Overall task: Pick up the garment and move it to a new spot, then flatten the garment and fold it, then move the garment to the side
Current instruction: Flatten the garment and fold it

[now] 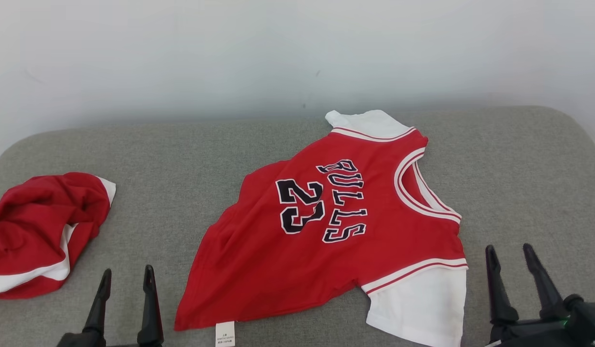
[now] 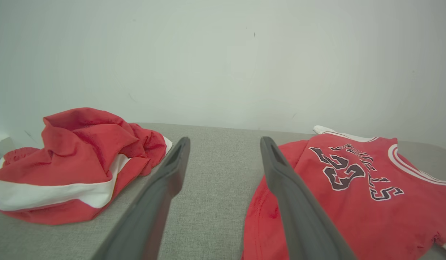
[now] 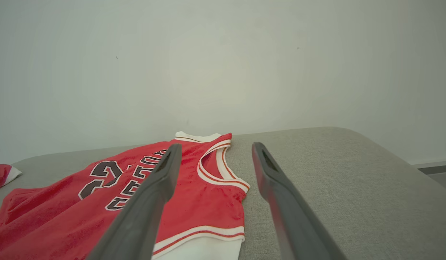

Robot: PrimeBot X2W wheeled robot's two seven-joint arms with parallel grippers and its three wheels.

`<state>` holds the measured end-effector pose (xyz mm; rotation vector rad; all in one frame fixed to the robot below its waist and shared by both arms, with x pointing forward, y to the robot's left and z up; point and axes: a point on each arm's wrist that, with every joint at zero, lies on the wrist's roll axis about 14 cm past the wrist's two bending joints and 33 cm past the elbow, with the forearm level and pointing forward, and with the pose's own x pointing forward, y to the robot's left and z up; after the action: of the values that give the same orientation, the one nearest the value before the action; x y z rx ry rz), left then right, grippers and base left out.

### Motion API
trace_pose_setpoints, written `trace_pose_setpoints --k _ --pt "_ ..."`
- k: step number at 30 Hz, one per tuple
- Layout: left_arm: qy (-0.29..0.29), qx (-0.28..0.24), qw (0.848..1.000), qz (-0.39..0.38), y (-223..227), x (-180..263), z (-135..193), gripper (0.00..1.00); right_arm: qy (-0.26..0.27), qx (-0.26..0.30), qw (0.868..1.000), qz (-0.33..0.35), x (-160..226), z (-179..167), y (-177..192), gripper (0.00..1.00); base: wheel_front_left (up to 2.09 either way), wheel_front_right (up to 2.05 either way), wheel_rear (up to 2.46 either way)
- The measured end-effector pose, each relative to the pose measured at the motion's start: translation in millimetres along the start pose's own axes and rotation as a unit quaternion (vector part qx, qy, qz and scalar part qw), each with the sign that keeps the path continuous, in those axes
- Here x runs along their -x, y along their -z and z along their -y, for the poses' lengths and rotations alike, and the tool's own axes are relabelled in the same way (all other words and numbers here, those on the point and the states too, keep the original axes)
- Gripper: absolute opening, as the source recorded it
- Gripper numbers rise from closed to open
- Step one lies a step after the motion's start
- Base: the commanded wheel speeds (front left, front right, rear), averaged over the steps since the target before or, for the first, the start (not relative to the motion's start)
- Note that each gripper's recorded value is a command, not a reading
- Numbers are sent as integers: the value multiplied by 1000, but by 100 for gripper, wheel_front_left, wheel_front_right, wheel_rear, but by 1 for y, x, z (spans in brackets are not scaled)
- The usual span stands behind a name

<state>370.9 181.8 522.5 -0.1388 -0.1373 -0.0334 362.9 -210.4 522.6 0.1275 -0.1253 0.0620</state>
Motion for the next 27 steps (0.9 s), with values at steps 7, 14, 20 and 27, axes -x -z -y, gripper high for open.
trace_pose_setpoints --k 7,14,20,27 --pt "-9 -29 999 -21 11 11 -8 100 -14 -19 1000 -16 9 -20 13 100 0 0 0" --pt "-18 -34 999 -26 13 21 -14 100 -19 -17 1000 -16 13 -26 13 100 0 0 0" --pt "-26 -35 999 -30 14 28 -20 100 -23 -15 999 -25 16 -28 18 100 0 0 0" --pt "-17 -33 999 -26 10 29 -19 100 -29 -16 999 -29 15 -32 20 100 0 0 0"
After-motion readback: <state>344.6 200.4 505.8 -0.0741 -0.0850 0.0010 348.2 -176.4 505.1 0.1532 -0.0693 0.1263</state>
